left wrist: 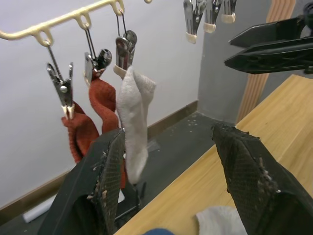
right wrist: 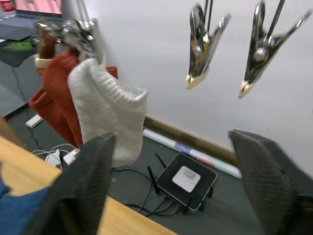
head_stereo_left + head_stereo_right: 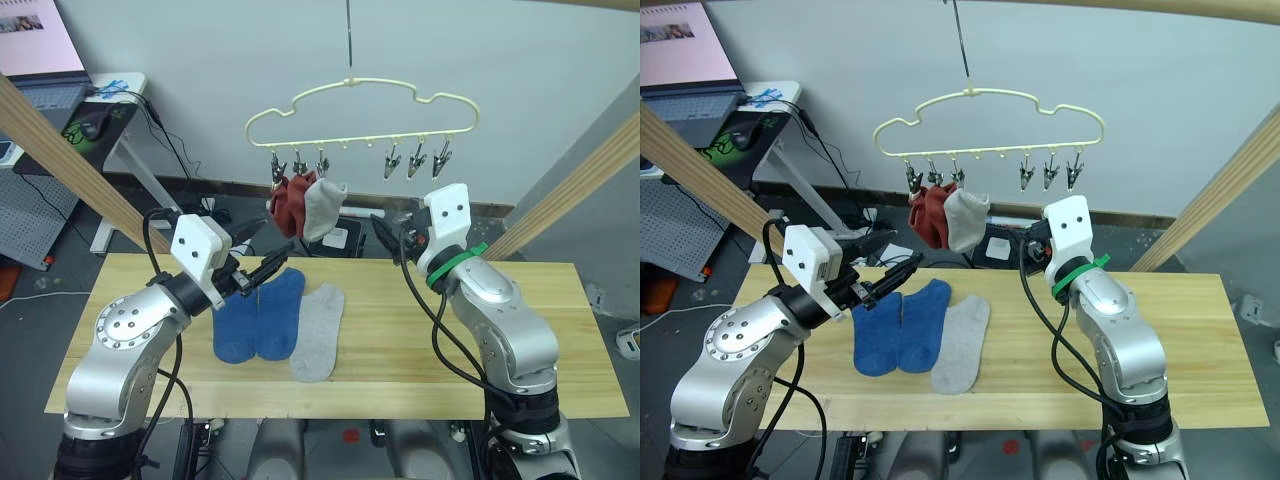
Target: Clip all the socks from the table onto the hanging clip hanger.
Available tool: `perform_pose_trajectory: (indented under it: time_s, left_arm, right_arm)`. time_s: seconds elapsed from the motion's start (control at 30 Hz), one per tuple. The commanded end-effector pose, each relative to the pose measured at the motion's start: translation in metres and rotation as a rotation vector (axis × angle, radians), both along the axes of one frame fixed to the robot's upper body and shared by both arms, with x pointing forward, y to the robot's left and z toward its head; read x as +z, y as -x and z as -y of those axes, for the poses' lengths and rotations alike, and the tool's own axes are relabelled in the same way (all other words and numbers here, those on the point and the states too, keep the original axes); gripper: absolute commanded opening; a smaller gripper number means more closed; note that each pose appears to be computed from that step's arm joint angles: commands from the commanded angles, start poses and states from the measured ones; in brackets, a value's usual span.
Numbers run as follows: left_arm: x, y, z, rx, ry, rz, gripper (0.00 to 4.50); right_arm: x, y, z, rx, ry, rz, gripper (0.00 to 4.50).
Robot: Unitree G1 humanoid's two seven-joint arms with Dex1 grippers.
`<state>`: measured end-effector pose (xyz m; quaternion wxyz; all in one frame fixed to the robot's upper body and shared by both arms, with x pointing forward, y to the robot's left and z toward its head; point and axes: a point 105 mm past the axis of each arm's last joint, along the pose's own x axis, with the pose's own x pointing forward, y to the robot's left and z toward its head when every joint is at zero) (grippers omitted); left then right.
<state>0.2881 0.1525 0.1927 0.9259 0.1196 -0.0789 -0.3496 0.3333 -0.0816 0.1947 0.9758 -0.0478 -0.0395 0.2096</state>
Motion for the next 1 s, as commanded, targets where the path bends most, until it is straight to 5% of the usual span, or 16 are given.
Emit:
perform_pose_trajectory:
  time_s: [0.03,0.43,0.87,1.0]
  left_arm:
    - [0.007,0.001,0.005,-0.040,-0.008,0.015,3.06]
    - [0.016,-0.004,0.013,-0.065,-0.015,0.030,3.06]
    - [0.016,-0.006,0.014,-0.068,-0.016,0.032,3.06]
    - [0.015,-0.007,0.014,-0.065,-0.013,0.032,3.06]
  right_arm:
    - [0.012,-0.001,0.000,-0.022,-0.013,0.044,2.83]
    - [0.043,-0.018,-0.010,-0.057,-0.083,0.133,2.83]
    - [0.054,-0.010,-0.017,-0.070,-0.073,0.171,2.83]
    - [0.051,-0.007,-0.017,-0.082,-0.081,0.162,1.55]
